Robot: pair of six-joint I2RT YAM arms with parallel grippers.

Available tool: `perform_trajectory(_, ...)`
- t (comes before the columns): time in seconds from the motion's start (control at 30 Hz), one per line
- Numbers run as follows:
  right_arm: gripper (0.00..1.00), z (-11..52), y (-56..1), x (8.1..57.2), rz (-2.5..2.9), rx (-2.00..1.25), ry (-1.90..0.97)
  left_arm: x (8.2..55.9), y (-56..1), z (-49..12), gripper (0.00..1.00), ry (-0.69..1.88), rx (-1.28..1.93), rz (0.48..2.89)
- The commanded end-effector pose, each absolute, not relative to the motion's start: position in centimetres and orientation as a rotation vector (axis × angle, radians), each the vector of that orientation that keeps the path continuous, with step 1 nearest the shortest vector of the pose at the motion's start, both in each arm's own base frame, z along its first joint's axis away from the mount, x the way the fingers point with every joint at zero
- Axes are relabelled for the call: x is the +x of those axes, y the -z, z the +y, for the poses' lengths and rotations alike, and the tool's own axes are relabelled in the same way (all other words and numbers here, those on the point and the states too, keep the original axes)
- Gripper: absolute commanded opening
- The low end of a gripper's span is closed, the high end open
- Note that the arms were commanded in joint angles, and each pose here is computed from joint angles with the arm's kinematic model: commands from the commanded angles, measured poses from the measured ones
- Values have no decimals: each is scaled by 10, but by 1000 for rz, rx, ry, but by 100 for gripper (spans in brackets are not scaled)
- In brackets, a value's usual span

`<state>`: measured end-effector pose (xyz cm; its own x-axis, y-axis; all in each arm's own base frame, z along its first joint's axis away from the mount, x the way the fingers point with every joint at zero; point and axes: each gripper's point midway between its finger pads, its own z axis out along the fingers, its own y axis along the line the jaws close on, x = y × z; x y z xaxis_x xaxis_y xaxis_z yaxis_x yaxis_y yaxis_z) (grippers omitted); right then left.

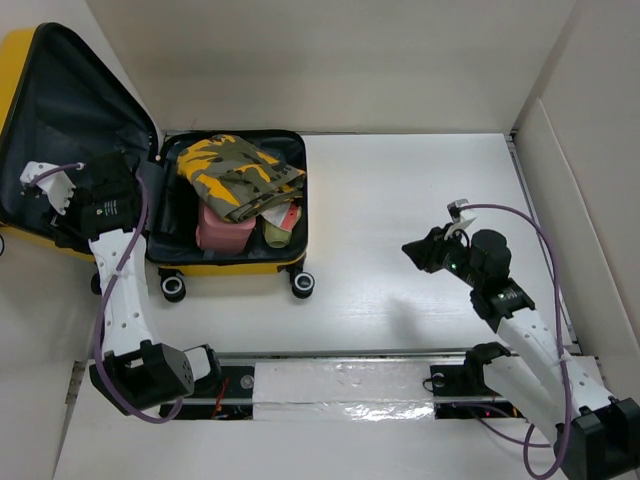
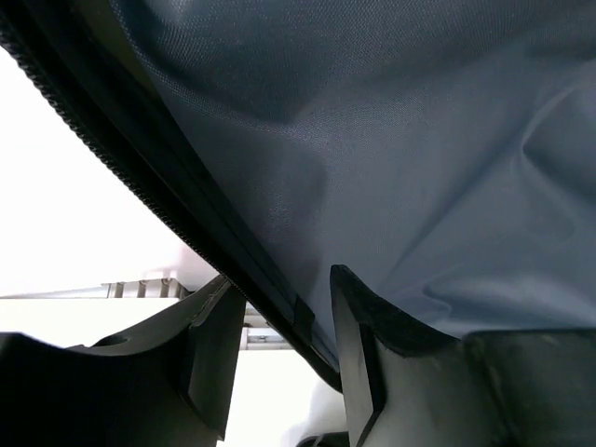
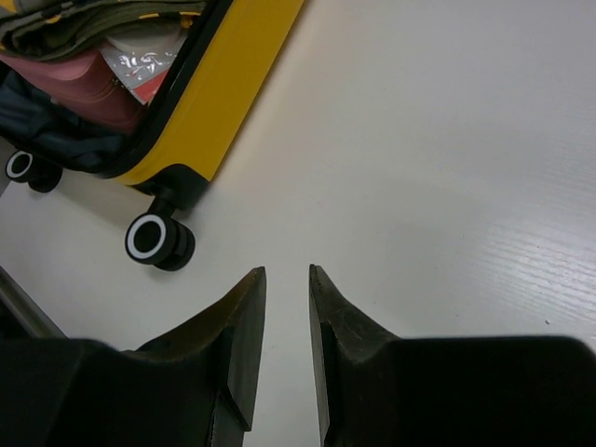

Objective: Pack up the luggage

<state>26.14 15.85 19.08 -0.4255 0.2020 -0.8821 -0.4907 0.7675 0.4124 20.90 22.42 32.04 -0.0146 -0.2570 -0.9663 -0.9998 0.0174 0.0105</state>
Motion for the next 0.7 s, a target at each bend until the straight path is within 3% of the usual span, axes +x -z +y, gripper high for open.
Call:
perform_trajectory(0.0, 31, 161, -216, 268, 1794, -242, -760, 200, -337, 230, 37, -1102, -1422, 1292)
perform_trajectory(0.17, 31, 157, -214, 272, 1804, -209, -736, 203, -335, 228, 28, -1063, -1423, 1303)
perform_trajectory(0.27, 31, 156, -213, 272, 1806, -201, -732, 206, -335, 228, 0, -1061, -1401, 1332)
perform_trajectory(0.67, 31, 162, -203, 278, 1836, -209, -737, 262, -363, 148, 0, -833, -1000, 1429)
